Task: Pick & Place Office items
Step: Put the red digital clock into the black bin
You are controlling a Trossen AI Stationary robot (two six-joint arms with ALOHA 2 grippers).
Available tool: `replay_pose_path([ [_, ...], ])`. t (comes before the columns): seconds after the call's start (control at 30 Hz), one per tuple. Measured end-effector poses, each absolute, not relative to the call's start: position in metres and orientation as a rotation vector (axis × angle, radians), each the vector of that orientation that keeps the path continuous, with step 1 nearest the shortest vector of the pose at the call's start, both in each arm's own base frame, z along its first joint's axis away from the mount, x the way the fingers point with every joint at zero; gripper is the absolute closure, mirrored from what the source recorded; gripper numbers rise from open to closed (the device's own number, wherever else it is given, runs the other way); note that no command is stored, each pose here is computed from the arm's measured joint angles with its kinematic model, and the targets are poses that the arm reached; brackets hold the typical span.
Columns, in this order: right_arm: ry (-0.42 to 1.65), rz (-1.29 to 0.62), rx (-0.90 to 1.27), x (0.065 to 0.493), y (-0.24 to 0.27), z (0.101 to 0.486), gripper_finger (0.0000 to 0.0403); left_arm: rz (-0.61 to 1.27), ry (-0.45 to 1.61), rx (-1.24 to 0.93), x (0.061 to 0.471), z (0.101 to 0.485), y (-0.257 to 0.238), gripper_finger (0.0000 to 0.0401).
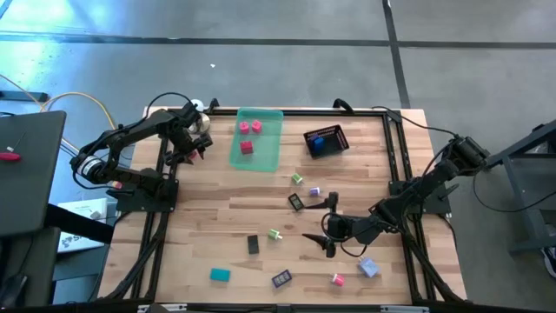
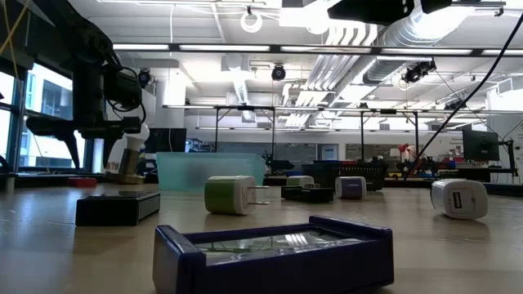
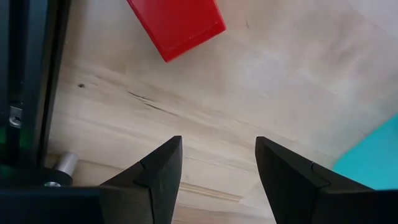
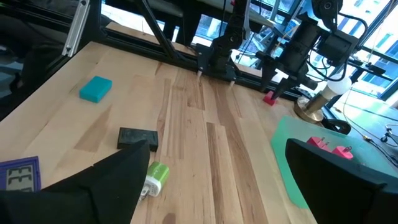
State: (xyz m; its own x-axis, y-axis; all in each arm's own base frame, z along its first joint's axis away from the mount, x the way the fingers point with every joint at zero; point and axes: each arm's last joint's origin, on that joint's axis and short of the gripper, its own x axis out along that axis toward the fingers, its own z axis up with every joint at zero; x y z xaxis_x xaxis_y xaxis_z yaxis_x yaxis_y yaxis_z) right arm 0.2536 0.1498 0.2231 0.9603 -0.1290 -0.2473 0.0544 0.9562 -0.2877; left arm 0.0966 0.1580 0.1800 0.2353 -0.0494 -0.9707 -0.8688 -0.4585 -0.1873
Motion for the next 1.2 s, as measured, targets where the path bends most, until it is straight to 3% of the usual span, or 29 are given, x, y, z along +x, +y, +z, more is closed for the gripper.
replay_pose_path([
  [0.6,0.265,-0.094,-0.281,0.2537,0.1499,0.2233,0.0038,1.315,0.848,-1.717,0.0969,0.1800,0.1587,0.0206],
  [0.9,0.284,-0.091,-0.290,0.2529,0.1498,0.2213,0.0038,1.471,0.775,-1.548,0.0965,0.1801,0.1673,0.0206],
  [1.2,0.285,-0.085,-0.295,0.2523,0.1509,0.2212,0.0038,1.519,0.740,-1.670,0.0961,0.1794,0.1635,0.0206],
])
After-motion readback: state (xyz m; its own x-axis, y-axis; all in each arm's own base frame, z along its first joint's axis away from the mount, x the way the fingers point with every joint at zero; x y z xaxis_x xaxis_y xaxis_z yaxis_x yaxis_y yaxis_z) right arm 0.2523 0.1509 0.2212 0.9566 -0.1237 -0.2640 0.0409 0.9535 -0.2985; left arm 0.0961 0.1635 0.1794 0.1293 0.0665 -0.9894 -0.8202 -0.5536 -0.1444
